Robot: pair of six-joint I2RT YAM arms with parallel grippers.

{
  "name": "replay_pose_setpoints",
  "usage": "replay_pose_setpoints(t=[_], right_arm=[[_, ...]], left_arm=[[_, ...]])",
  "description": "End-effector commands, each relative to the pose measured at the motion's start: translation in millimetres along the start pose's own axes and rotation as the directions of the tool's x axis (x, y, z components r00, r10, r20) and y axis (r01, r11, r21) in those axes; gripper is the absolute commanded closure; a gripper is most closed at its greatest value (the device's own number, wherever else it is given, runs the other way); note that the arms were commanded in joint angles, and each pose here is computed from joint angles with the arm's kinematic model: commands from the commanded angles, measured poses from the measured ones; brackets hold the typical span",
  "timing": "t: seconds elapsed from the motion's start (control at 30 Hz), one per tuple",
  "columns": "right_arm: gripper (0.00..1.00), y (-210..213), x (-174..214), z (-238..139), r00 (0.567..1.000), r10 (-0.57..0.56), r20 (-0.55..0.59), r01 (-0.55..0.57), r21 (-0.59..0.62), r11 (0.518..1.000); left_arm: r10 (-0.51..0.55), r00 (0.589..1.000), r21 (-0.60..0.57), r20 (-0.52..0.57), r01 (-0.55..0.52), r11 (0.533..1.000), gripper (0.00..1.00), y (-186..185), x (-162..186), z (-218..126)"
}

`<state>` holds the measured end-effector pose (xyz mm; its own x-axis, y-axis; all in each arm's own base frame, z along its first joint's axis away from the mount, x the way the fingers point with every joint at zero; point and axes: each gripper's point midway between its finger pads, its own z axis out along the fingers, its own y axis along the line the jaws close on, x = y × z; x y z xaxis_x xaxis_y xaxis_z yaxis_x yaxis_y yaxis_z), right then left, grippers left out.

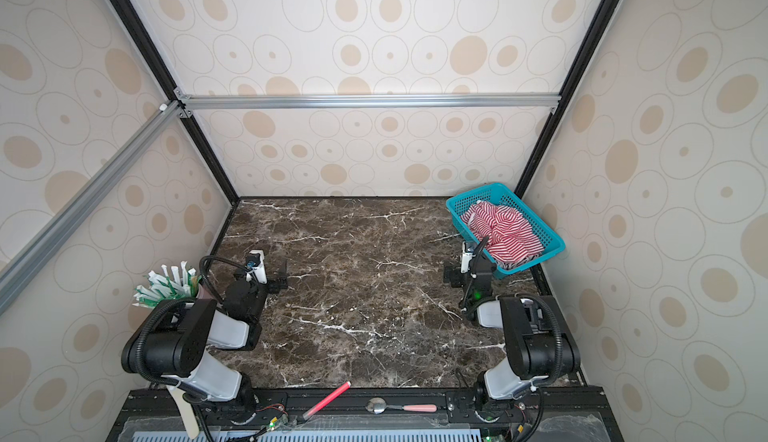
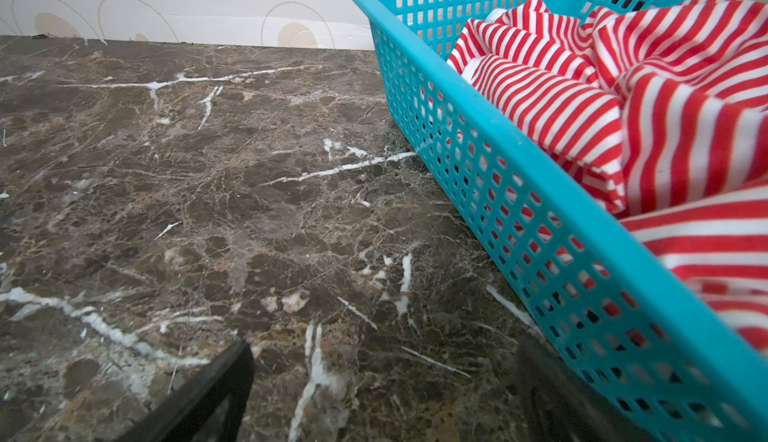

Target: Fold and stack the tank tops

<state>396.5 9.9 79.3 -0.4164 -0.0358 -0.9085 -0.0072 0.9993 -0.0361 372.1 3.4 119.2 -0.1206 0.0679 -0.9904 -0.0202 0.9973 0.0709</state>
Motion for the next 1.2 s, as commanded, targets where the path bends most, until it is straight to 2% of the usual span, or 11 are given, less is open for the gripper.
replay_pose_setpoints(t=[0.0, 0.2, 0.27, 0.37, 0.43, 0.5, 0.6, 0.67, 0.73, 0.9, 1.17], right_arm=[[0.0, 0.2, -4.8, -0.1, 1.0, -0.008, 0.011, 0.008, -0.002, 1.0], [0.0, 4.5, -17.6, -10.3, 0.997, -0.034, 0.068, 0.035, -0.01, 0.999], [0.0, 6.8, -26.0, -18.5, 0.999, -0.03, 0.036, 0.031, -0.016, 0.999], [0.0, 8.4, -39.6, -28.0, 0.997, 0.04, -0.07, -0.042, -0.029, 0.999], [0.02, 0.7, -53.1, -34.9, 0.984, 0.145, -0.1, -0.143, 0.023, 0.989], [0.03, -11.6, -66.2, -43.6, 0.958, 0.246, -0.144, -0.232, 0.109, 0.967], [0.0, -42.8, -89.2, -55.4, 0.882, 0.417, -0.219, -0.336, 0.326, 0.884], [0.0, -48.6, -108.3, -58.7, 0.853, 0.418, -0.312, -0.296, 0.372, 0.88], [0.0, -62.8, -121.8, -53.1, 0.854, 0.409, -0.322, -0.256, 0.424, 0.869], [0.0, -107.3, -123.2, -34.4, 0.771, 0.537, -0.341, -0.35, 0.477, 0.806], [0.0, -116.2, -76.0, -5.6, 0.702, 0.511, -0.496, -0.26, 0.49, 0.832]], left_arm=[[0.006, 0.999, -0.012, 0.034, -0.005, 1.0, 0.01, 2.2, -11.2, 4.0], [0.005, 0.997, -0.009, 0.074, -0.004, 1.0, 0.01, 2.2, -18.0, -5.3], [0.005, 0.996, -0.002, 0.085, -0.005, 1.0, 0.01, 0.9, -20.3, -7.8], [0.003, 0.996, -0.004, 0.088, -0.003, 1.0, 0.01, 1.7, -22.5, -9.2], [0.0, 0.996, -0.005, 0.088, 0.0, 1.0, 0.01, 2.0, -23.8, -9.1], [-0.002, 0.996, -0.006, 0.086, 0.003, 1.0, 0.01, 3.1, -25.0, -9.0], [-0.013, 0.996, -0.008, 0.085, 0.014, 1.0, 0.01, 5.2, -27.4, -8.8], [-0.022, 0.996, 0.0, 0.086, 0.022, 1.0, 0.01, 6.4, -29.5, -8.8], [-0.023, 0.996, 0.005, 0.081, 0.023, 1.0, 0.01, 6.3, -31.8, -8.4], [-0.025, 0.996, 0.023, 0.08, 0.023, 0.999, 0.01, 5.0, -35.5, -8.8], [-0.007, 0.999, 0.058, 0.039, 0.005, 0.998, 0.01, 0.6, -30.9, -2.5]])
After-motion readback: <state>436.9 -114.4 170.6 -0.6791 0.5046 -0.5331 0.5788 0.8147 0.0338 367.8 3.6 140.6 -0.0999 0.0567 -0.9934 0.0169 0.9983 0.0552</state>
